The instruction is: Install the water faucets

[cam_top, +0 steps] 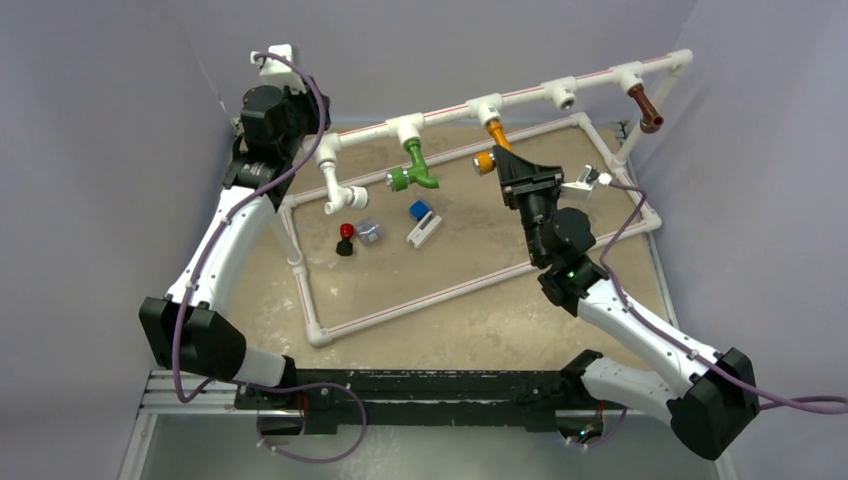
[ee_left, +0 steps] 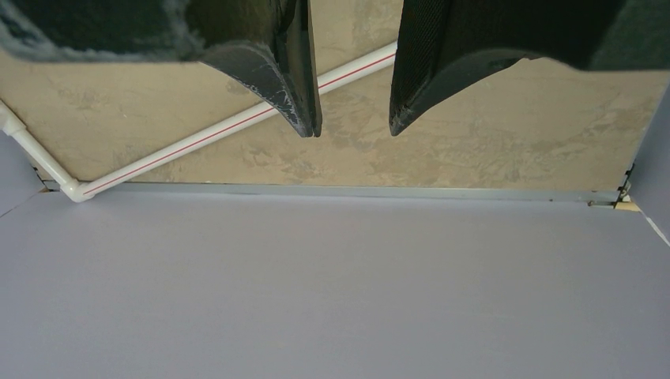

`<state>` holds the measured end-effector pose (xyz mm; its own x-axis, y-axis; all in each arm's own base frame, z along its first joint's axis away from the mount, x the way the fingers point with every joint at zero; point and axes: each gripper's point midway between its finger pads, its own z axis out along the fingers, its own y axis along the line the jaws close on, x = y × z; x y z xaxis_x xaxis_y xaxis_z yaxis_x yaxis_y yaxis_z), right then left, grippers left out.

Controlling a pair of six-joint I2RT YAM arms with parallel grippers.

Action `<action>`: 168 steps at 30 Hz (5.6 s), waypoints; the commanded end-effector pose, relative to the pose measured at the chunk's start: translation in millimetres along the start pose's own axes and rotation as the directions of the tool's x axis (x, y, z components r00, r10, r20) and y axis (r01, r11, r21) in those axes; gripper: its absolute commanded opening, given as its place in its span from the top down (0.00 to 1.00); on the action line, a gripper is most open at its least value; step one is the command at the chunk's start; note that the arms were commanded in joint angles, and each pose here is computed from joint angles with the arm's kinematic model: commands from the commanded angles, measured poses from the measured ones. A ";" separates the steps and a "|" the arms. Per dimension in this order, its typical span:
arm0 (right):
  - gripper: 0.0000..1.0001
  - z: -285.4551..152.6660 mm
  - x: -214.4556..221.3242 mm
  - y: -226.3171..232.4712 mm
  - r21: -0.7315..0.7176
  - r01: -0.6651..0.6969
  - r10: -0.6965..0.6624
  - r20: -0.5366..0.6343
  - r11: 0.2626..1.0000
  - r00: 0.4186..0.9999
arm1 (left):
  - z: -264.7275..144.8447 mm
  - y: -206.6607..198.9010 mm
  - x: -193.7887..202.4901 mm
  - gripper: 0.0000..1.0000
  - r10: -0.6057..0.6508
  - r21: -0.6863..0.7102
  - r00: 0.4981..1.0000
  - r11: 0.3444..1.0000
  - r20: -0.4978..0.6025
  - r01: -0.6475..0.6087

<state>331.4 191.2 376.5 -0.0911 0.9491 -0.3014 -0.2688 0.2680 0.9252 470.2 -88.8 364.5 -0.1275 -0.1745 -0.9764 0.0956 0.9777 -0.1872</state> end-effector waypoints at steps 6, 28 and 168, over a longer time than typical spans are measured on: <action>1.00 -23.2 -24.7 85.4 -0.207 -0.575 0.565 -0.109 0.791 0.818 | 1.4 20.8 136.0 0.64 0.019 -0.040 0.920 0.998 -0.392 -0.038; 0.20 -50.8 -13.2 33.4 -0.012 0.064 -0.065 -0.130 0.998 0.989 | 1.3 21.8 135.5 0.64 0.019 -0.046 0.920 0.998 -0.391 -0.040; 0.26 -46.9 14.5 19.4 0.020 -0.427 0.427 -0.060 0.904 0.902 | 2.9 25.2 138.5 0.63 0.013 -0.045 0.913 0.998 -0.408 -0.035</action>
<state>287.3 209.7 376.3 -0.2676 0.9474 0.1757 -0.1550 -0.2222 0.9626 476.2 -90.2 356.4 -0.1584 -0.1705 -0.9725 0.1155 0.9750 -0.1898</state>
